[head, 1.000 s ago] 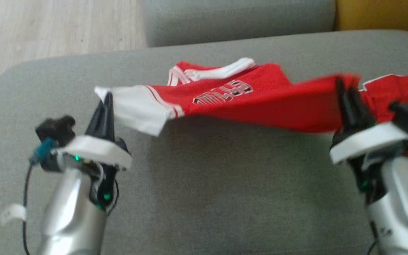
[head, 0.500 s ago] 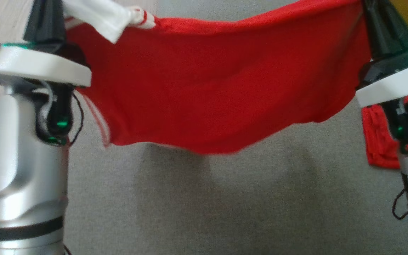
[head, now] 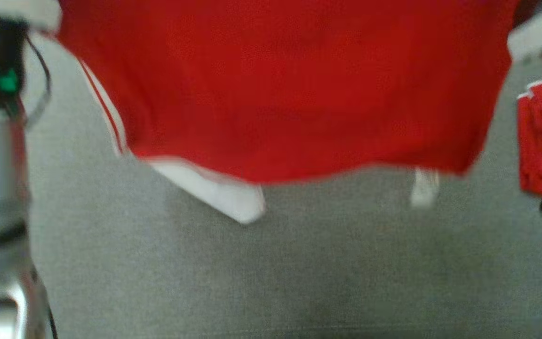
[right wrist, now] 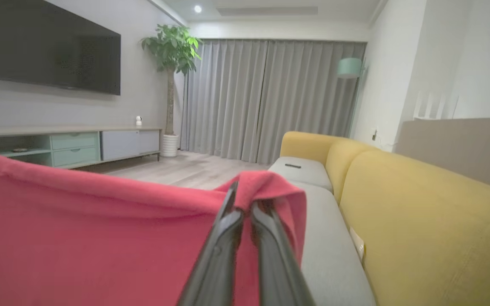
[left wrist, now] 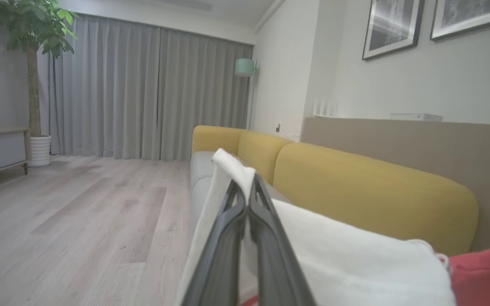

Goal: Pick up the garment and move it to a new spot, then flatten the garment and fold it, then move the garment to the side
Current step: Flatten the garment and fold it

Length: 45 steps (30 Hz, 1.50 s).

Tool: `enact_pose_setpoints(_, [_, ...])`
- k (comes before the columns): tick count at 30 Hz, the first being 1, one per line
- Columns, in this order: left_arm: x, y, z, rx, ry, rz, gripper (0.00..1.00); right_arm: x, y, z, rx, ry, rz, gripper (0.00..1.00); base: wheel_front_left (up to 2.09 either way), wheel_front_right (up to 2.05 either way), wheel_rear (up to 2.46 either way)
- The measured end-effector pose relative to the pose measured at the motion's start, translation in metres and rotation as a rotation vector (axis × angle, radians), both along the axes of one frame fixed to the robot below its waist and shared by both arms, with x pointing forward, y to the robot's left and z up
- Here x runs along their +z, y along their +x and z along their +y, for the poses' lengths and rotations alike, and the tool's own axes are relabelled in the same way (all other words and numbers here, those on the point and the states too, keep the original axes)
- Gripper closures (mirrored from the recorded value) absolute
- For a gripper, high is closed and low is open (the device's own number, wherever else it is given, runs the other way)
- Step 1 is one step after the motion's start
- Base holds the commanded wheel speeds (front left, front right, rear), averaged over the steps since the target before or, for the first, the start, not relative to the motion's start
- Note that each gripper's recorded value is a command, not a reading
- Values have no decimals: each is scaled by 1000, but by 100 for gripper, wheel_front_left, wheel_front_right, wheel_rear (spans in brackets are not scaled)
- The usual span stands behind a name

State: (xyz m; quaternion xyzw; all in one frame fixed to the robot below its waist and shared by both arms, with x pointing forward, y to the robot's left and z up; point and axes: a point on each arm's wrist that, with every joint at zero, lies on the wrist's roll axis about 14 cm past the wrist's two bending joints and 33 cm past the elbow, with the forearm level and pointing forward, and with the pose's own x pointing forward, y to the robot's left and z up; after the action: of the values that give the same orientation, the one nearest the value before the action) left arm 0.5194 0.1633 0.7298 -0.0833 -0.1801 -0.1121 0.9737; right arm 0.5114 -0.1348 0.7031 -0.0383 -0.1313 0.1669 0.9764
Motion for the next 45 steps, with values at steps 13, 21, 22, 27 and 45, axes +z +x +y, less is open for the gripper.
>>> enact_pose_setpoints(13, [26, 147, -1, 53, 72, -104, 100, -2, 159, -16, -93, -91, -71, 100, 0, 0, 0])
enact_pose_setpoints(21, [-34, 159, 6, 57, -75, 2, 100, -75, 178, 4, -61, -39, 45, 100, 0, 0, 0])
enact_pose_setpoints(22, [-46, 158, 5, 59, -45, 19, 100, -86, 178, 4, -60, -36, 68, 100, 0, 0, 0])
enact_pose_setpoints(27, [-146, 140, 15, 84, -35, 240, 100, -174, 162, 11, -46, -35, 276, 100, 0, 0, 0])
enact_pose_setpoints(45, [-290, -36, 15, -50, 212, 593, 100, -278, 18, 0, 70, -228, 742, 100, 0, 0, 0])
